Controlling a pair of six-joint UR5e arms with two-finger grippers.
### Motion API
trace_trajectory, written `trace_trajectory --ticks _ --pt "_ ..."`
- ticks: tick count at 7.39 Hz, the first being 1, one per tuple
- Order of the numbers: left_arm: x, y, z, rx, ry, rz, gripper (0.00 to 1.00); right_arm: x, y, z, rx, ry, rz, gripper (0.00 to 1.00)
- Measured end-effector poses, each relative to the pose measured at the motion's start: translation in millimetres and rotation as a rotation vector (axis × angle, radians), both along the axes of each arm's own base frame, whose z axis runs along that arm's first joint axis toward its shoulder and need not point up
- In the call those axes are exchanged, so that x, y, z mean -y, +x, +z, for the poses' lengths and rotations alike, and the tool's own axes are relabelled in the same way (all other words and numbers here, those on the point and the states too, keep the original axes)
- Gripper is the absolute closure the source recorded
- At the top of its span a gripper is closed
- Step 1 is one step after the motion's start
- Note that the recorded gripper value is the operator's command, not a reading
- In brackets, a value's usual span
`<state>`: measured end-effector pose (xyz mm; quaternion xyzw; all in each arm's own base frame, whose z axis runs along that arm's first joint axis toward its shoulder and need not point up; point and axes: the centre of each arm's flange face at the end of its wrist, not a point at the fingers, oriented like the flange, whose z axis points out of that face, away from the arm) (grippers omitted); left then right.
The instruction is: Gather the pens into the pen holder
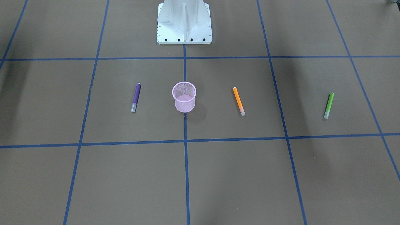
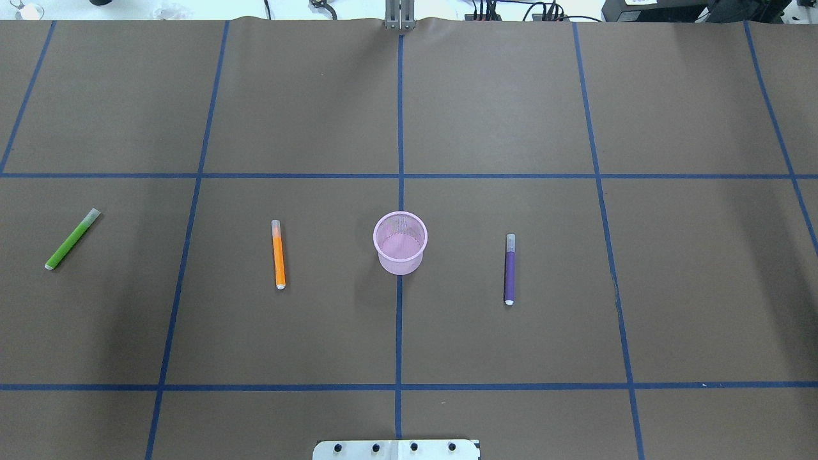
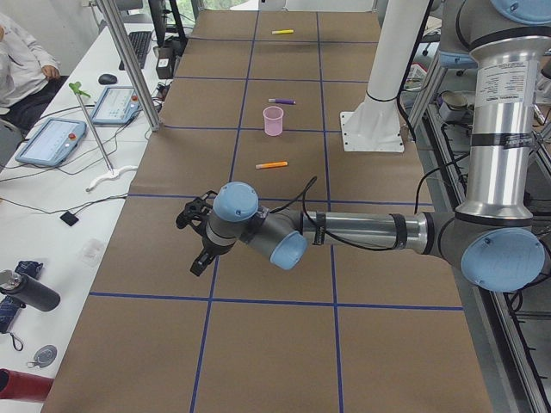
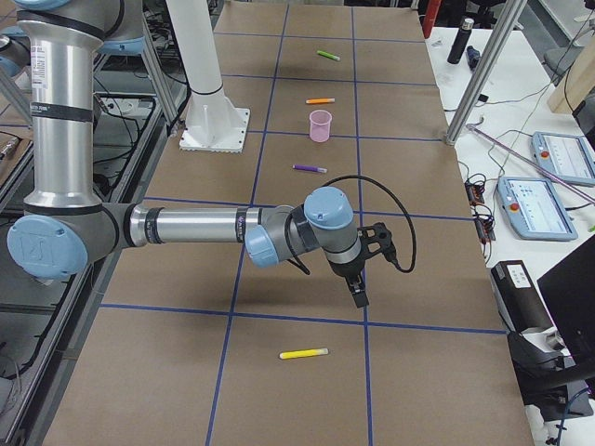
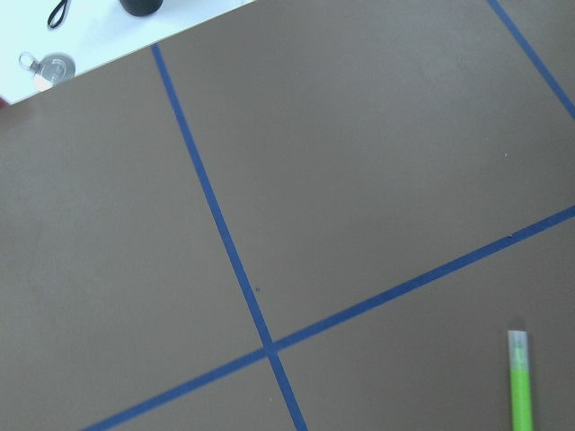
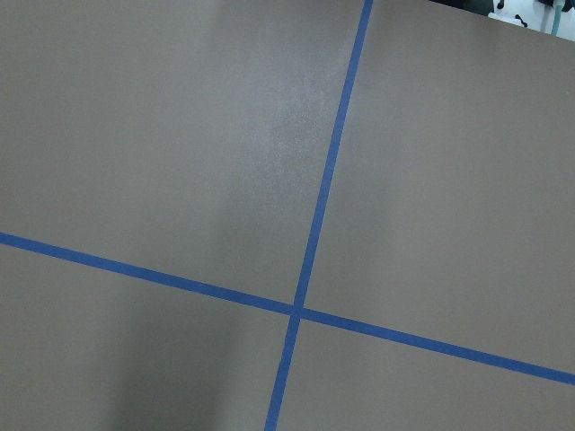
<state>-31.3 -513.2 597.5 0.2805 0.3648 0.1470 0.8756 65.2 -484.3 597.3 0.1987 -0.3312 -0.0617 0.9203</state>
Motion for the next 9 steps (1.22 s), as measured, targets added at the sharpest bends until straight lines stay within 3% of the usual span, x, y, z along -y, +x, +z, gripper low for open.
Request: trace_trajectory --ticks 3,6,9 --pt "4 109 -14 -0.117 -0.06 0.036 0.0 2 -20 2 0.029 -0.026 0.023 0.01" --pt "-15 213 -15 -0.124 -0.148 -0.02 0.01 2 -27 3 0.036 -0.036 0.022 0.01" --pt "-45 256 3 -0.088 -0.153 0.022 0.26 2 -28 3 0.036 -0.038 0.021 0.01"
